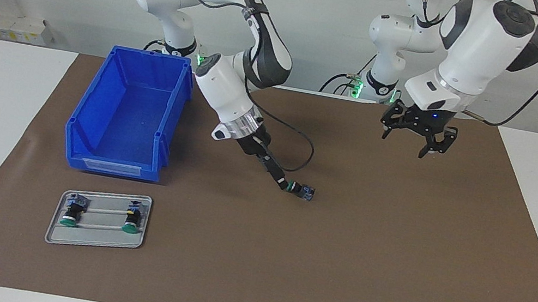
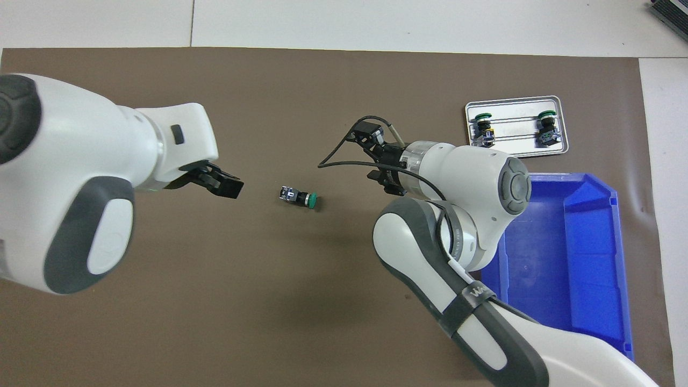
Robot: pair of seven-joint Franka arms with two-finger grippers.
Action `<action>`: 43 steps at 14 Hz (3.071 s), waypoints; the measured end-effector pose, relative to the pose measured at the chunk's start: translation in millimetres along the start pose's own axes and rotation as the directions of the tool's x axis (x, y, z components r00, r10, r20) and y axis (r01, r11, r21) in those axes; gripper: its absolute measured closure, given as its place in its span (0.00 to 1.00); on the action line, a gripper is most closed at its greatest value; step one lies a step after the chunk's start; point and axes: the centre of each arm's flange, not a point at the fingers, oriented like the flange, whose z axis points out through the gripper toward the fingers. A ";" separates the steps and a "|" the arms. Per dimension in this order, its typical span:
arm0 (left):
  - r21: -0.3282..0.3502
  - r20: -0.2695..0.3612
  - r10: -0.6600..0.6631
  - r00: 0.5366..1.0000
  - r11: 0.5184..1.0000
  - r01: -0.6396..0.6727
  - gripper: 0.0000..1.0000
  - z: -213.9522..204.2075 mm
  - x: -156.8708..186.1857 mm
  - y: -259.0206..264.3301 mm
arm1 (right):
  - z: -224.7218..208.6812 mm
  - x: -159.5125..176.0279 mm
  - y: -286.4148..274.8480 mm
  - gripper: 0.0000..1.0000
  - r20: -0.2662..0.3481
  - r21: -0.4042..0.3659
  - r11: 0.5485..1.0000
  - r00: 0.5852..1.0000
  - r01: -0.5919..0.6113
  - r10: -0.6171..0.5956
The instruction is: Place and press button with both arms
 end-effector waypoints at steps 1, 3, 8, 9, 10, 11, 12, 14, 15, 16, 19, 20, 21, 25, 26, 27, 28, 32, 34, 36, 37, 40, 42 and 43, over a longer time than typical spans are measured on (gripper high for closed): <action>-0.005 -0.020 0.066 0.998 0.998 -0.066 0.00 19.0 8.3 25.2 | -11.9 19.7 2.8 0.00 -0.036 -0.038 0.997 0.997 0.066 -0.068; -0.017 -0.039 0.231 0.972 0.973 -0.232 0.00 58.5 18.9 67.1 | -33.2 54.4 11.6 0.00 -0.097 -0.148 0.971 0.974 0.190 -0.205; -0.021 -0.033 0.589 0.807 0.807 -0.590 0.00 106.0 12.7 89.9 | -120.1 126.0 37.9 0.00 -0.081 -0.419 0.810 0.872 0.409 -0.482; -0.015 -0.035 0.644 0.764 0.764 -0.645 0.00 108.7 11.5 86.3 | -145.6 136.5 42.5 0.00 -0.045 -0.440 0.781 0.858 0.443 -0.512; -0.005 -0.039 0.683 0.730 0.730 -0.683 0.00 110.4 11.2 82.5 | -172.5 145.6 47.9 0.00 -0.012 -0.455 0.757 0.846 0.470 -0.533; 0.013 -0.042 0.710 0.703 0.704 -0.710 0.00 113.0 11.7 80.0 | -198.0 152.4 53.7 0.00 0.016 -0.466 0.738 0.839 0.488 -0.544; 0.036 -0.033 0.736 0.676 0.677 -0.735 0.00 119.3 12.5 79.2 | -221.9 156.6 59.3 0.00 0.040 -0.474 0.725 0.835 0.499 -0.549; 0.075 0.016 0.787 0.617 0.614 -0.786 0.00 147.0 14.5 81.9 | -266.9 154.5 66.7 0.00 0.082 -0.485 0.709 0.834 0.511 -0.545; 0.080 0.034 0.807 0.590 0.586 -0.806 0.00 166.0 15.7 85.7 | -289.9 149.5 66.8 0.00 0.096 -0.488 0.706 0.835 0.514 -0.541; 0.077 0.048 0.822 0.568 0.564 -0.822 0.00 183.7 16.1 89.1 | -311.2 144.2 65.4 0.00 0.103 -0.491 0.705 0.837 0.512 -0.537; 0.053 0.078 0.853 0.516 0.513 -0.857 0.00 223.8 13.9 104.1 | -365.6 135.1 53.4 0.00 0.118 -0.520 0.673 0.824 0.527 -0.554; 0.050 0.079 0.856 0.511 0.508 -0.860 0.00 227.8 13.7 106.1 | -376.0 135.7 48.3 0.00 0.122 -0.539 0.653 0.817 0.532 -0.564; 0.051 0.081 0.857 0.509 0.506 -0.861 0.00 228.3 13.7 105.9 | -377.9 138.5 44.8 0.00 0.128 -0.552 0.642 0.815 0.532 -0.565; 0.058 0.105 0.863 0.494 0.490 -0.870 0.01 232.3 13.0 99.3 | -353.4 151.0 44.6 0.00 0.167 -0.560 0.631 0.819 0.537 -0.549; 0.056 0.113 0.866 0.488 0.485 -0.873 0.01 235.5 11.9 98.3 | -350.2 150.8 44.1 0.00 0.173 -0.560 0.628 0.818 0.540 -0.548; 0.051 0.116 0.866 0.486 0.483 -0.874 0.02 238.9 10.4 98.3 | -349.2 149.9 43.7 0.00 0.176 -0.560 0.627 0.817 0.541 -0.549; 0.048 0.117 0.867 0.484 0.482 -0.875 0.03 242.0 9.3 98.6 | -348.8 149.2 43.7 0.00 0.179 -0.560 0.626 0.817 0.542 -0.548; 0.047 0.106 0.870 0.482 0.480 -0.876 0.04 256.1 4.6 100.8 | -347.6 147.7 43.2 0.00 0.183 -0.560 0.624 0.816 0.545 -0.549; 0.046 0.102 0.870 0.482 0.480 -0.876 0.05 261.6 1.2 102.2 | -347.5 147.6 43.1 0.00 0.183 -0.560 0.624 0.816 0.545 -0.549; 0.039 0.102 0.868 0.486 0.485 -0.874 0.07 267.9 -1.5 103.3 | -347.5 147.5 43.1 0.00 0.183 -0.560 0.624 0.816 0.545 -0.549; 0.041 0.100 0.867 0.488 0.487 -0.873 0.07 268.8 -1.6 103.4 | -347.5 147.5 43.1 0.00 0.183 -0.560 0.624 0.816 0.545 -0.549; 0.041 0.099 0.864 0.493 0.491 -0.870 0.23 268.8 -1.7 104.8 | -346.8 147.6 43.6 0.00 0.185 -0.560 0.623 0.816 0.546 -0.548; 0.043 0.098 0.846 0.524 0.522 -0.852 0.46 269.4 -2.4 105.6 | -346.2 147.6 44.1 0.00 0.186 -0.561 0.623 0.816 0.546 -0.547; 0.051 0.092 0.838 0.537 0.535 -0.843 0.57 268.5 -1.4 105.4 | -346.0 147.6 44.3 0.00 0.187 -0.561 0.623 0.816 0.546 -0.547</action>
